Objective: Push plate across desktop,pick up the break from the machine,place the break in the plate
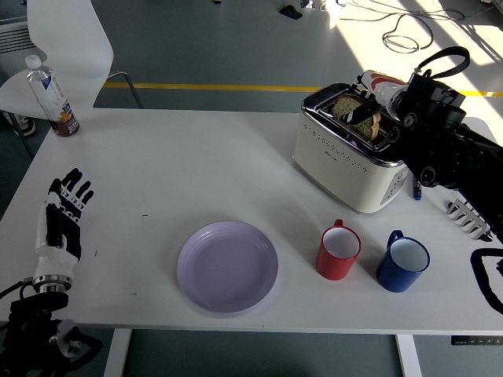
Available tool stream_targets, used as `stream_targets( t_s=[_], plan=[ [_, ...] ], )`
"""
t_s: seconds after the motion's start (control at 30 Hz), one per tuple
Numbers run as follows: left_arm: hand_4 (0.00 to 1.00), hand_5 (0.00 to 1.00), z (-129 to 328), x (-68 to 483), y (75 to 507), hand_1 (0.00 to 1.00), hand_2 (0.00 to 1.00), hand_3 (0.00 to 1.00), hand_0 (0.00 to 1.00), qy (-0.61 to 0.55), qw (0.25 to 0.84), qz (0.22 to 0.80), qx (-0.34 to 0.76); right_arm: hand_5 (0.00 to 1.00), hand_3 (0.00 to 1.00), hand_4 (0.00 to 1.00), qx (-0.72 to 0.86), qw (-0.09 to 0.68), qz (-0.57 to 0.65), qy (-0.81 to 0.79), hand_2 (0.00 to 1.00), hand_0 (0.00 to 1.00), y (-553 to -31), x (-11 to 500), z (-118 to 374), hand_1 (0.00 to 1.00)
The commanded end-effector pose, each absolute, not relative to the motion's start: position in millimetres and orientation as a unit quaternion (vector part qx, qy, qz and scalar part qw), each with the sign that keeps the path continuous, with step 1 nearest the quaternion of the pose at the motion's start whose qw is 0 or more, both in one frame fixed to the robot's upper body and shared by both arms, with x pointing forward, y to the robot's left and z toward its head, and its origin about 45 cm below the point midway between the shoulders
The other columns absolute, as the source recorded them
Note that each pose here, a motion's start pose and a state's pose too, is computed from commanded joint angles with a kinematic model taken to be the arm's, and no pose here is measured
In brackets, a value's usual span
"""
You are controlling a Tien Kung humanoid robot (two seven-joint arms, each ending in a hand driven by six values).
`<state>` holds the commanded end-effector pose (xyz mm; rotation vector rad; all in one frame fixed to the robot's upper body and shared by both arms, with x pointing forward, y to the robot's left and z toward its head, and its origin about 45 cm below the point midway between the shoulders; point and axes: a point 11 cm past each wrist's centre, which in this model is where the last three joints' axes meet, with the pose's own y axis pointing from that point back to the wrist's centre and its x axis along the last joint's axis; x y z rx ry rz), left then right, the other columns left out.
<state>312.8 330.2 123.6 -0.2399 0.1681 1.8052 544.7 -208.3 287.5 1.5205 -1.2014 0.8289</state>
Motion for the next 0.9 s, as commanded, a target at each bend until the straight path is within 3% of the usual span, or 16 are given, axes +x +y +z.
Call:
stream_targets(
  t_s=[0.07,0.1,0.27,0.3,0.47,0.5,0.87,0.9],
  plan=[
    [0.515,0.998,124,313,330,0.835,0.897,0.804,0.826,0.073,0.611,0.782,-0.104,0.258,0.691,0.834,0.626,0.494,0.343,-0.496,0.539,0.565,-208,545,287,0.545],
    [0.516,0.998,124,313,329,0.833,0.895,0.803,0.825,0.073,0.611,0.781,-0.104,0.263,0.644,0.825,0.624,0.496,0.343,-0.497,0.504,0.475,-207,545,286,0.501],
    [0.516,0.998,124,314,329,0.833,0.895,0.803,0.825,0.073,0.612,0.781,-0.104,0.263,0.644,0.825,0.618,0.497,0.346,-0.502,0.504,0.475,-208,545,286,0.501],
    [0.516,0.998,124,314,329,0.828,0.895,0.799,0.821,0.073,0.611,0.781,-0.104,0.238,0.584,0.787,0.617,0.496,0.347,-0.503,0.459,0.403,-208,545,286,0.441],
    [0.516,0.998,124,314,329,0.828,0.895,0.799,0.821,0.073,0.612,0.781,-0.104,0.238,0.584,0.787,0.61,0.496,0.35,-0.508,0.459,0.403,-211,546,286,0.441],
    [0.516,0.998,124,314,329,0.824,0.891,0.795,0.82,0.073,0.612,0.781,-0.104,0.185,0.534,0.733,0.609,0.497,0.351,-0.51,0.439,0.357,-212,546,285,0.406],
    [0.517,0.998,123,314,330,0.822,0.889,0.793,0.818,0.073,0.61,0.782,-0.104,0.196,0.497,0.73,0.607,0.5,0.354,-0.506,0.429,0.325,-216,546,281,0.38],
    [0.519,0.998,123,313,330,0.821,0.886,0.79,0.815,0.074,0.61,0.782,-0.104,0.111,0.478,0.618,0.607,0.499,0.355,-0.506,0.421,0.28,-215,546,281,0.344]
  ],
)
